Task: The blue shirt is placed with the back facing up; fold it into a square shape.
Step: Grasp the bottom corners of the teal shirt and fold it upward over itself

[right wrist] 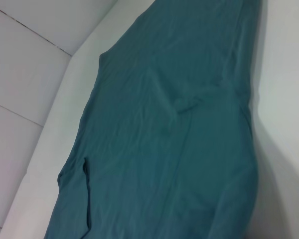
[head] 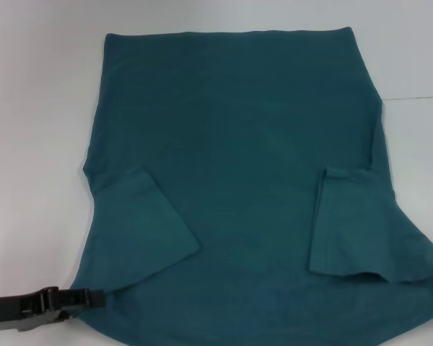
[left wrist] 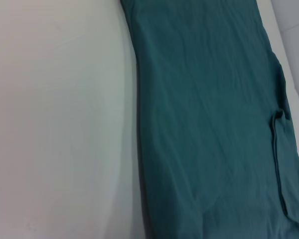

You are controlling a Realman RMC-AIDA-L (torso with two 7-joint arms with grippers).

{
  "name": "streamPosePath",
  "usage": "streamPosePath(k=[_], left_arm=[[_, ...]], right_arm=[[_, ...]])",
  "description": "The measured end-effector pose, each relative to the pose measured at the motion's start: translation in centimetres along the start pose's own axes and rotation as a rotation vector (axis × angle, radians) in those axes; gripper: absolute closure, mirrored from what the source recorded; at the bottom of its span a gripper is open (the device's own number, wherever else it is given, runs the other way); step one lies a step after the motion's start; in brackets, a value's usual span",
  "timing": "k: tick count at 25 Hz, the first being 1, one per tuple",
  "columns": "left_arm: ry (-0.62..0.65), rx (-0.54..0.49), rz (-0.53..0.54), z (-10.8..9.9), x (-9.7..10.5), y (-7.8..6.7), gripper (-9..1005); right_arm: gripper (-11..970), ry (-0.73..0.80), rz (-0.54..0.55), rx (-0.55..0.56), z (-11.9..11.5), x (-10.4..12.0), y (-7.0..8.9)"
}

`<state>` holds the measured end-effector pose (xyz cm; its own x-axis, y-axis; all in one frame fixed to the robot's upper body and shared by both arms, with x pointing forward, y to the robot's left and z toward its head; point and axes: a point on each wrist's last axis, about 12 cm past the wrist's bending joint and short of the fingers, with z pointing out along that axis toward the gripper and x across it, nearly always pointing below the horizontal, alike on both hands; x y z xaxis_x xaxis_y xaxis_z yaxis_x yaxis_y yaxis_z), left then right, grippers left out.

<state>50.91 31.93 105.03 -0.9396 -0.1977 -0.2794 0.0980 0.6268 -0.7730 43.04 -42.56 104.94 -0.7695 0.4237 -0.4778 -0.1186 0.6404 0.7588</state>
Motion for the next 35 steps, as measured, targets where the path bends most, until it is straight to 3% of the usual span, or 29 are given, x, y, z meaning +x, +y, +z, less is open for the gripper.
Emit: streamPosePath(k=[6,11,27,35], left_arm=[[0.002,-0.001,0.009,0.02,-0.06,-0.04,494],[0.014,-0.013,0.032,0.03,-0.13,-0.04,651],[0.008,-0.019,0.037,0.05,-0.43,-0.10,963],[0.007,-0.006,0.032,-0.41,-0.17,-0.03,963]], right_arm=[[922,0.000,-0.002,-0.002,0.07,-0.07,0.04],[922,0.002,-0.004,-0.006,0.15,-0.15,0.11],[922,0.001,-0.006,-0.007,0.28,-0.25,0.16],[922,-0.026,0.012,0.002,-0.48,0.45,-0.17]])
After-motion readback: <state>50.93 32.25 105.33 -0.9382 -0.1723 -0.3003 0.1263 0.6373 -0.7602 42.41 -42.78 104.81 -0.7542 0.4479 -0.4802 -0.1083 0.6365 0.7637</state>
